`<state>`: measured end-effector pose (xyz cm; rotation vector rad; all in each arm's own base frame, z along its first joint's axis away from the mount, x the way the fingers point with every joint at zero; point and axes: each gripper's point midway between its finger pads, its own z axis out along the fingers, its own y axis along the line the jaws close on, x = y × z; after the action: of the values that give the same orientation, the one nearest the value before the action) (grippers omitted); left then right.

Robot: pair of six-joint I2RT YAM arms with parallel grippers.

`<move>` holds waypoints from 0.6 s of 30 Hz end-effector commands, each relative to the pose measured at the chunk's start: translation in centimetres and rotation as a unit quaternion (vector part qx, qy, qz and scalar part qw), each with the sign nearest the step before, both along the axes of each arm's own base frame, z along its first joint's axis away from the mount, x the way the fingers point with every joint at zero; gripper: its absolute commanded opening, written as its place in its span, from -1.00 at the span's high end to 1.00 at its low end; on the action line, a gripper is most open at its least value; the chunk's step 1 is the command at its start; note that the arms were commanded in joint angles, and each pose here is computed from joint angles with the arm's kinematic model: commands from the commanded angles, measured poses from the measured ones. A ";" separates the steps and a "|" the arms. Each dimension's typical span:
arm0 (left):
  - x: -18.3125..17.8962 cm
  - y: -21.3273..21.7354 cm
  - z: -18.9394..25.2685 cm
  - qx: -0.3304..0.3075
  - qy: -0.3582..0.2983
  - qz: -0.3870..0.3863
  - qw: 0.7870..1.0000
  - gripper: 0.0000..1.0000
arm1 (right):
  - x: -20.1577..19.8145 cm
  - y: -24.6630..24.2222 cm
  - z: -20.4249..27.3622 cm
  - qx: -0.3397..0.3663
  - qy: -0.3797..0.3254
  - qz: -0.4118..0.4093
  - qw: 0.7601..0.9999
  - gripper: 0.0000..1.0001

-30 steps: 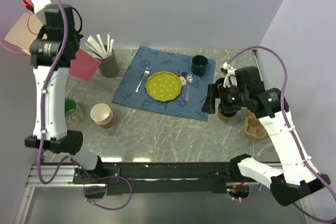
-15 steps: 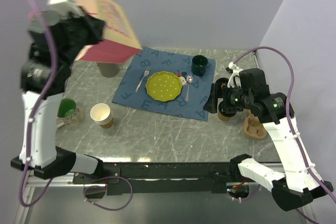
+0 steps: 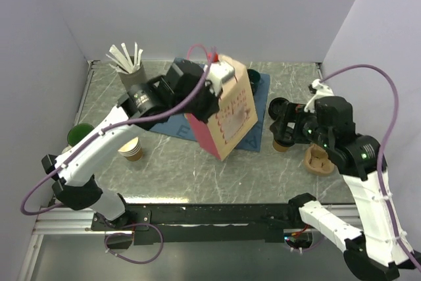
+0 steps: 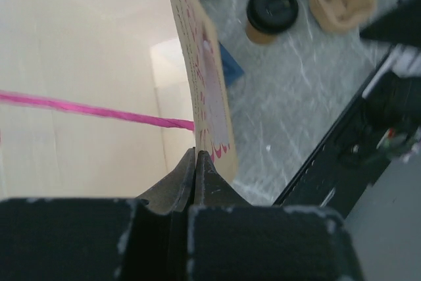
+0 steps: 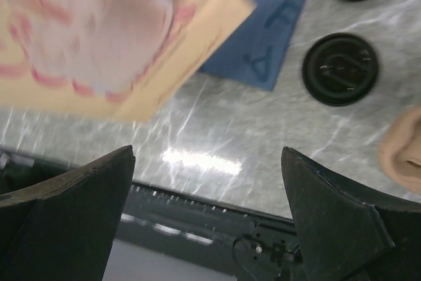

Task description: Pack the takeout coffee

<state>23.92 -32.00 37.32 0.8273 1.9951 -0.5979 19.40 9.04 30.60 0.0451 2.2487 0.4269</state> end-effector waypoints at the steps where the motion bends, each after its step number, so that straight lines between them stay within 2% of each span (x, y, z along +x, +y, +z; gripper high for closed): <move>1: -3.2 0.7 1.4 0.024 -0.088 -0.077 0.993 0.98 | 0.2 -2.6 2.6 -0.004 -0.065 -0.076 0.995 -1.00; 6: -5.3 1.8 -0.2 0.034 -0.131 -0.117 0.984 0.95 | 0.6 -3.5 4.0 -0.005 -0.097 -0.100 0.990 -1.00; 7: -5.7 1.8 -2.0 0.053 -0.129 -0.135 0.981 0.94 | 0.7 -3.5 4.3 -0.002 -0.103 -0.101 0.989 -0.99; 15: -7.5 2.4 -5.1 0.079 -0.145 -0.208 0.964 0.98 | 1.8 -2.5 4.2 0.007 -0.092 -0.092 0.991 -1.00; 18: -8.0 2.5 -7.1 0.095 -0.131 -0.223 0.961 0.98 | 2.1 -2.2 4.4 0.011 -0.098 -0.087 0.991 -1.00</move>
<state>16.66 -28.78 30.05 1.3559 1.7428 -0.4789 20.39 6.25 32.69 0.1951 2.1145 0.3014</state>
